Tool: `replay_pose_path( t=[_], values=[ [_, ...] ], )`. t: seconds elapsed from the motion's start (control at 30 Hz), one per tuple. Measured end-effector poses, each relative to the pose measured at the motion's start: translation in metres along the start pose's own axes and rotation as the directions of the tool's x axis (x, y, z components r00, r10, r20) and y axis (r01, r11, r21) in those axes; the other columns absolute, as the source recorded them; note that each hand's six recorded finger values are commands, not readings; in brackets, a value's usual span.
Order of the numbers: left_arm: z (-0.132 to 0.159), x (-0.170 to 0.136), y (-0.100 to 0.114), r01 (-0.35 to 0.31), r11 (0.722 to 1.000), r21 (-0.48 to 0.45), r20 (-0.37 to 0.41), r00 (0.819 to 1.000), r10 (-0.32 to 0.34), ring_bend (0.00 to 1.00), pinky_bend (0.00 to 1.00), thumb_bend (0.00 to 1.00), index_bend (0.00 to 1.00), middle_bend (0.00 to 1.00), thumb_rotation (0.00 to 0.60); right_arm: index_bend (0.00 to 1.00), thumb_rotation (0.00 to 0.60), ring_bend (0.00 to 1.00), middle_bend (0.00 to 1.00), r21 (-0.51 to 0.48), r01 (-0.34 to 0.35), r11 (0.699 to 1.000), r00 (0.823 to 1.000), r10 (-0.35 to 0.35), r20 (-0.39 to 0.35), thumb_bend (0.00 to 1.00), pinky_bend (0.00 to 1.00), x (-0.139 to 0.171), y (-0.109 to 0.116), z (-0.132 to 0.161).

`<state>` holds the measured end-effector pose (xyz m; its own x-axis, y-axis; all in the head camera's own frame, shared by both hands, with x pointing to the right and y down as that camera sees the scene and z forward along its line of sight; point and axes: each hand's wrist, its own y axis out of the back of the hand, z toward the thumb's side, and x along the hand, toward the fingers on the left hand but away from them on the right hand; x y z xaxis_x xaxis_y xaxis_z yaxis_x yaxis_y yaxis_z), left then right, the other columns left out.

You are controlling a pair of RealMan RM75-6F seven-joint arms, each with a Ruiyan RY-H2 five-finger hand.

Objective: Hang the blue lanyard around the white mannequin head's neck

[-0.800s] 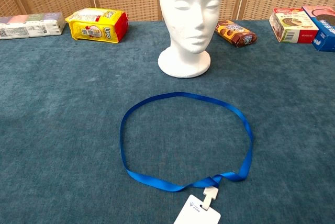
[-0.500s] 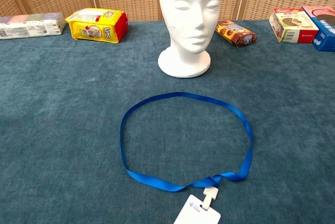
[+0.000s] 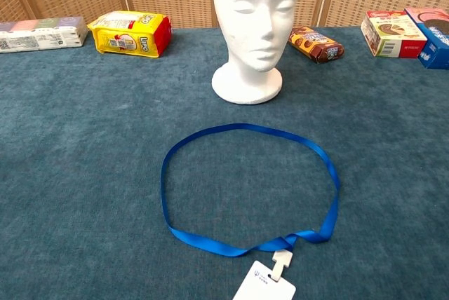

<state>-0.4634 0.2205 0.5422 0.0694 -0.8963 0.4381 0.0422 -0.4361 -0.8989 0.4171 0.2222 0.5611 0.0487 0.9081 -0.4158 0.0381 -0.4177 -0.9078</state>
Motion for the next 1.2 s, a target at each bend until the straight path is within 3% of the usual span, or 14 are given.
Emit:
replay_pose_path(
  t=[0.33, 0.53, 0.73, 0.9, 1.2],
  values=[
    [0.005, 0.011, 0.013, -0.046, 0.999, 0.008, 0.029, 0.999, 0.046, 0.45, 0.34, 0.10, 0.43, 0.51, 0.513, 0.34, 0.600, 0.47, 0.41, -0.031, 0.012, 0.999, 0.998, -0.013, -0.055, 0.38, 0.50, -0.014, -0.003, 0.013],
    [0.006, 0.024, 0.024, -0.060, 0.998, 0.017, 0.047, 0.997, 0.059, 0.45, 0.34, 0.10, 0.43, 0.51, 0.517, 0.35, 0.600, 0.58, 0.48, -0.063, 0.002, 0.998, 0.986, -0.013, -0.167, 0.38, 0.61, -0.032, -0.013, 0.040],
    [0.011, 0.035, 0.032, -0.067, 0.998, 0.008, 0.062, 0.996, 0.066, 0.45, 0.34, 0.10, 0.43, 0.51, 0.516, 0.37, 0.600, 0.77, 0.62, -0.087, -0.035, 0.996, 0.952, 0.006, -0.306, 0.38, 0.78, -0.053, -0.030, 0.076],
    [0.013, 0.039, 0.035, -0.067, 0.998, 0.014, 0.063, 0.996, 0.066, 0.45, 0.34, 0.10, 0.43, 0.51, 0.513, 0.42, 0.600, 0.98, 0.82, -0.061, -0.074, 0.995, 0.903, 0.041, -0.427, 0.36, 0.96, -0.072, -0.044, 0.107],
    [0.013, 0.041, 0.039, -0.065, 0.997, 0.030, 0.059, 0.996, 0.064, 0.45, 0.34, 0.10, 0.43, 0.51, 0.515, 0.47, 0.600, 1.00, 0.98, -0.007, -0.119, 0.993, 0.830, 0.095, -0.549, 0.33, 1.00, -0.094, -0.062, 0.137]
  ],
)
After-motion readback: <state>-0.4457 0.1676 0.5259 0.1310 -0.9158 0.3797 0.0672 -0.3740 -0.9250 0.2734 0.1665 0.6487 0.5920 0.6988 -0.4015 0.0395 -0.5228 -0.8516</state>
